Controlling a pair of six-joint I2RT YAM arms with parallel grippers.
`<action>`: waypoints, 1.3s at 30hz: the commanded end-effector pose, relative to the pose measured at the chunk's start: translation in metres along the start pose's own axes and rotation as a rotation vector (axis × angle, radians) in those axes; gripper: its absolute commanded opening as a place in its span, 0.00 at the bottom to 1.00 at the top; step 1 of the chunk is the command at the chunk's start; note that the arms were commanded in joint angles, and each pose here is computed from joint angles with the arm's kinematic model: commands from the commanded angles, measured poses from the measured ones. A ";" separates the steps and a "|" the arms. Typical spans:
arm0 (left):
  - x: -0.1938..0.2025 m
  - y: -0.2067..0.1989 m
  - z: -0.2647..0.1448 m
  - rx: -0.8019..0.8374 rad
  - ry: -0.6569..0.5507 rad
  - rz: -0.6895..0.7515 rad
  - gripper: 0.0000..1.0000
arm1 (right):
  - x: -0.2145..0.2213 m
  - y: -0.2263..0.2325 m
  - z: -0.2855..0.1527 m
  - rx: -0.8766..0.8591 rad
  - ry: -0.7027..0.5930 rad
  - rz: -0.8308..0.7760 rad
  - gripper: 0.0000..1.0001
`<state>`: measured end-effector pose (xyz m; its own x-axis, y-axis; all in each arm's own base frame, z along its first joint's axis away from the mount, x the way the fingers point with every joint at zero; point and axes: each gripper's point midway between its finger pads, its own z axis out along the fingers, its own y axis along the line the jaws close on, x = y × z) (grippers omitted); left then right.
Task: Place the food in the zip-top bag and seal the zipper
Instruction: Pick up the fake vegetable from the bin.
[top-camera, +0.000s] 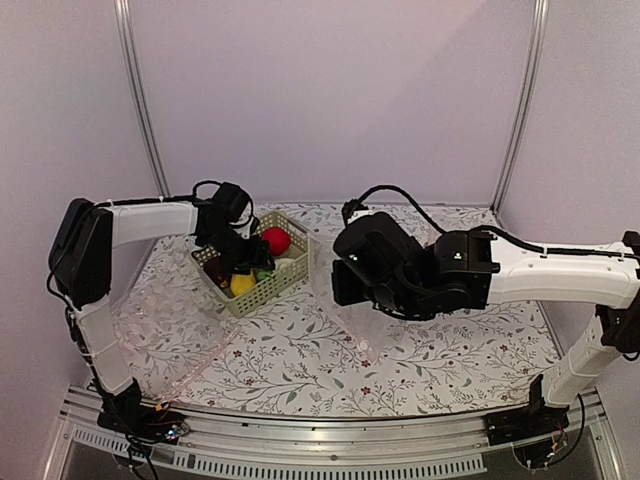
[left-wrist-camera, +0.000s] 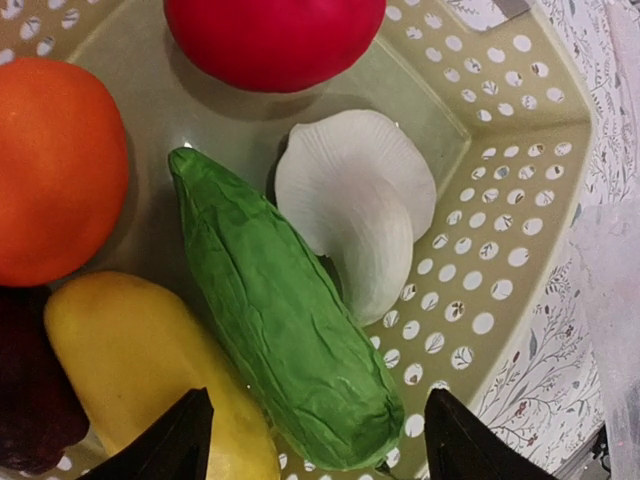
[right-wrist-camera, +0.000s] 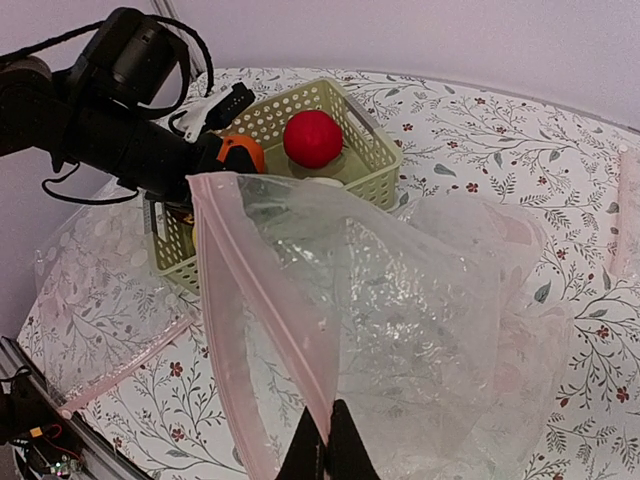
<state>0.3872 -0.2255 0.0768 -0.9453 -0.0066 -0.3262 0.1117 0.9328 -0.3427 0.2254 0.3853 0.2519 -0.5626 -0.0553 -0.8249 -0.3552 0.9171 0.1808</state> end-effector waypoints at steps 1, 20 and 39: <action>0.002 0.004 0.012 -0.015 0.057 0.023 0.70 | -0.004 -0.001 -0.002 -0.015 -0.007 0.019 0.00; 0.011 0.010 0.019 -0.046 0.122 0.074 0.46 | -0.003 0.009 0.002 -0.045 0.009 0.022 0.00; -0.025 0.009 -0.042 -0.053 -0.090 0.128 0.38 | -0.004 0.007 0.003 -0.029 0.004 0.020 0.00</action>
<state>0.3892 -0.2169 0.0915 -0.9296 0.1044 -0.3534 0.2048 0.9437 -0.2597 0.2213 0.3940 0.2526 -0.5799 -0.0486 -0.8133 -0.3830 0.8973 0.2194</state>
